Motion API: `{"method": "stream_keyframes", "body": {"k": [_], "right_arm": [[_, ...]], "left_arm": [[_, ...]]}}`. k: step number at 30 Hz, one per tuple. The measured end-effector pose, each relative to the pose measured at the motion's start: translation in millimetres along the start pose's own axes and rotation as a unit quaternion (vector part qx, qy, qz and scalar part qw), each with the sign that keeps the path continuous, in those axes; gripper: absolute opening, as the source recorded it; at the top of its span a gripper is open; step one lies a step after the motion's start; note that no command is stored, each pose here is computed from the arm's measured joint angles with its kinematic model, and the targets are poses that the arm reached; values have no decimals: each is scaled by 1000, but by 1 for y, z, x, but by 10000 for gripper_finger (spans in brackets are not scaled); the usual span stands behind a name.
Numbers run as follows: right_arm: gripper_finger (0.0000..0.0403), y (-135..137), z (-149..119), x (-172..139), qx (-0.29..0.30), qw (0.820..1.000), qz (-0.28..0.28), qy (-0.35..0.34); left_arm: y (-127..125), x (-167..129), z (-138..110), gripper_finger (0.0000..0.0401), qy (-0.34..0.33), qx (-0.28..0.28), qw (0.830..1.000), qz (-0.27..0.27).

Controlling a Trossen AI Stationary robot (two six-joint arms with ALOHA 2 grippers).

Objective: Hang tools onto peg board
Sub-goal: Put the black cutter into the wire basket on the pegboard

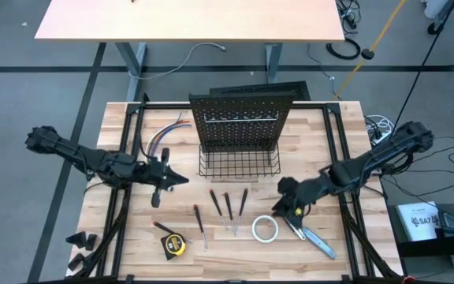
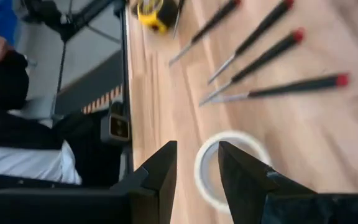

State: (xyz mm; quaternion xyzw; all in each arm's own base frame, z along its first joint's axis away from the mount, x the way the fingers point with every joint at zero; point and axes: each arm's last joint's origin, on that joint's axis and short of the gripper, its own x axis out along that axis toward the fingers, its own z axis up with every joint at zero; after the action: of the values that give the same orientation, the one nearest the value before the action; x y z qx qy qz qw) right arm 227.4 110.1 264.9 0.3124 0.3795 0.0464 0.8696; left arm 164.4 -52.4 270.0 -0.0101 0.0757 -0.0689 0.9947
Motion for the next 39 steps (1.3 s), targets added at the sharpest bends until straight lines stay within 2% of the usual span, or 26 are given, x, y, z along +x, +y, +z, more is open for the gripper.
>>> {"method": "stream_keyframes", "body": {"k": [3,5,9,13,18,23,29,34,39], "right_arm": [[109,9,-1,10,0,999,-28,28],[109,13,-1,15,0,997,-67,39],[109,12,-4,22,19,983,-168,71],[109,10,-7,28,39,969,-222,101],[109,6,-10,40,39,963,-240,114],[109,6,-14,46,50,960,-247,119],[109,10,-19,45,121,954,-244,126],[109,9,-25,42,163,941,-266,127],[115,10,-27,43,145,944,-265,134]], "left_arm": [[-6,6,-1,4,-6,22,1000,-13],[-8,9,-3,4,1,26,1000,-18],[-9,14,-7,4,18,30,999,-17],[-10,20,-12,9,34,33,999,-15],[-11,31,-20,9,54,37,998,0],[-8,40,-19,10,31,58,997,32],[-5,42,-17,10,24,56,997,41],[-5,42,-18,11,24,57,997,41],[-5,42,-18,11,24,57,997,39]]}}
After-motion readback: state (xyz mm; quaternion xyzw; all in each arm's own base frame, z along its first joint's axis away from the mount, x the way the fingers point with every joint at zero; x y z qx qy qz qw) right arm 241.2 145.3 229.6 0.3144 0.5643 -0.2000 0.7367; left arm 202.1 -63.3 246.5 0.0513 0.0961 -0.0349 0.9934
